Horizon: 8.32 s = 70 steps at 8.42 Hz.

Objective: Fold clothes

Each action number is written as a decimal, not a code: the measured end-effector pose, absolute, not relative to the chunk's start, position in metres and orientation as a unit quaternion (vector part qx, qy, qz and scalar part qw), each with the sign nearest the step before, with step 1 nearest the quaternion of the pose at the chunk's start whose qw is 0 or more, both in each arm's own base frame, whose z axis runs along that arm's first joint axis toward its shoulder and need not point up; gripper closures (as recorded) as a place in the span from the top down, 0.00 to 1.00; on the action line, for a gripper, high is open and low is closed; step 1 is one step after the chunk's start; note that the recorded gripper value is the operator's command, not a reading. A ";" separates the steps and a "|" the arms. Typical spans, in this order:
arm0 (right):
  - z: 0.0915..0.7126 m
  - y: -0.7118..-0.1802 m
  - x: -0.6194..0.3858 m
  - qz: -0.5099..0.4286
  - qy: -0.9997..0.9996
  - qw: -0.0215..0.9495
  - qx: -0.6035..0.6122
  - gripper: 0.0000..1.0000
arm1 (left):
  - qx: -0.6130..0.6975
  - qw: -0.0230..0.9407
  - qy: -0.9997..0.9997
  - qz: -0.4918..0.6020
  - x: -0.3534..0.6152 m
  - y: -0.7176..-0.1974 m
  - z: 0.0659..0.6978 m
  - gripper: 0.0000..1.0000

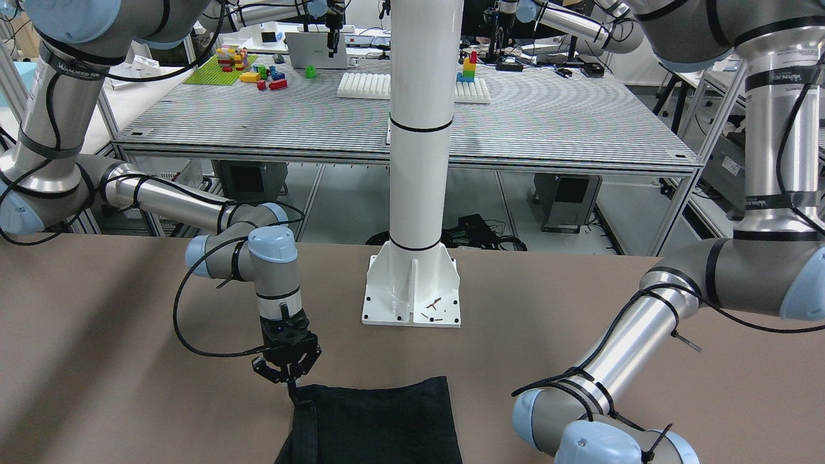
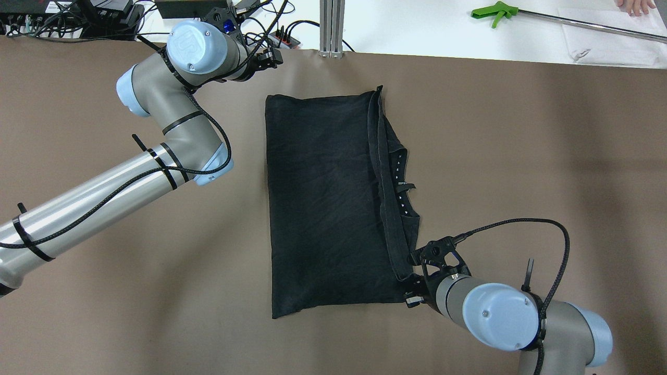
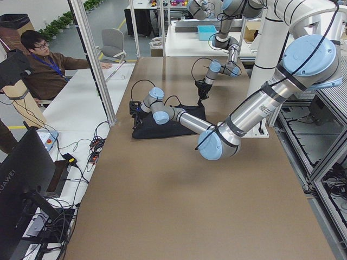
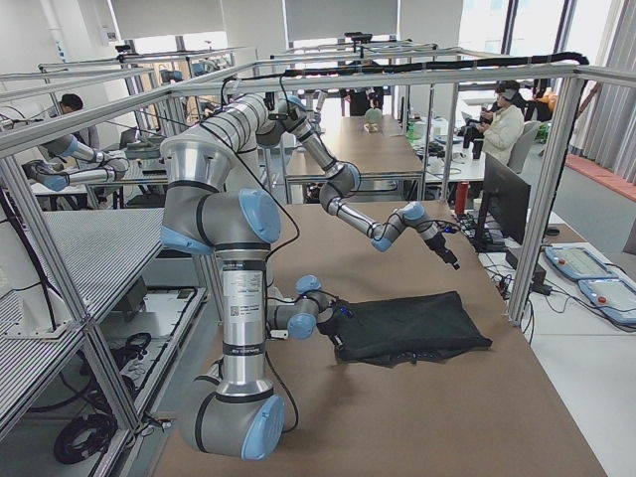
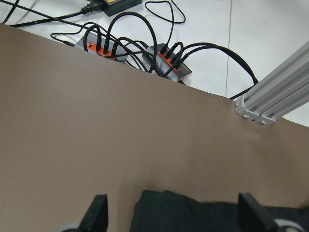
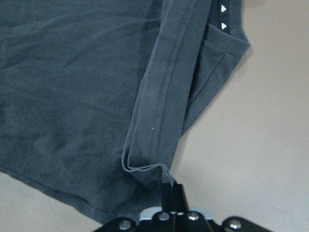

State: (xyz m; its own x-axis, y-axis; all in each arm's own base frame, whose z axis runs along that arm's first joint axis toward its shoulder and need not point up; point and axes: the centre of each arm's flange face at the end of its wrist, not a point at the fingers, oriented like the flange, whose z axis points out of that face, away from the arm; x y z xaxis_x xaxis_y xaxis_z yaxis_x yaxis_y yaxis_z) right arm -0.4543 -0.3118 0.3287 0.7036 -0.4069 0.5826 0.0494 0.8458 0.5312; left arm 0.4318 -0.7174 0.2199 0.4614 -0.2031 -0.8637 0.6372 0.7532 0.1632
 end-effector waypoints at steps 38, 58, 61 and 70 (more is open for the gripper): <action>0.324 -0.665 -0.531 0.009 -0.225 0.904 0.364 0.42 | 0.259 0.822 0.436 -0.260 0.411 -0.730 0.225 0.95; 0.337 -0.619 -0.489 0.018 -0.308 0.910 0.277 0.00 | 0.258 0.822 0.441 -0.254 0.426 -0.723 0.218 0.95; 0.345 -0.611 -0.477 -0.007 -0.303 0.909 0.286 0.01 | 0.258 0.823 0.439 -0.252 0.426 -0.723 0.219 0.95; 0.355 -0.588 -0.430 -0.076 -0.321 0.903 0.276 0.94 | 0.260 0.823 0.438 -0.251 0.426 -0.723 0.218 0.95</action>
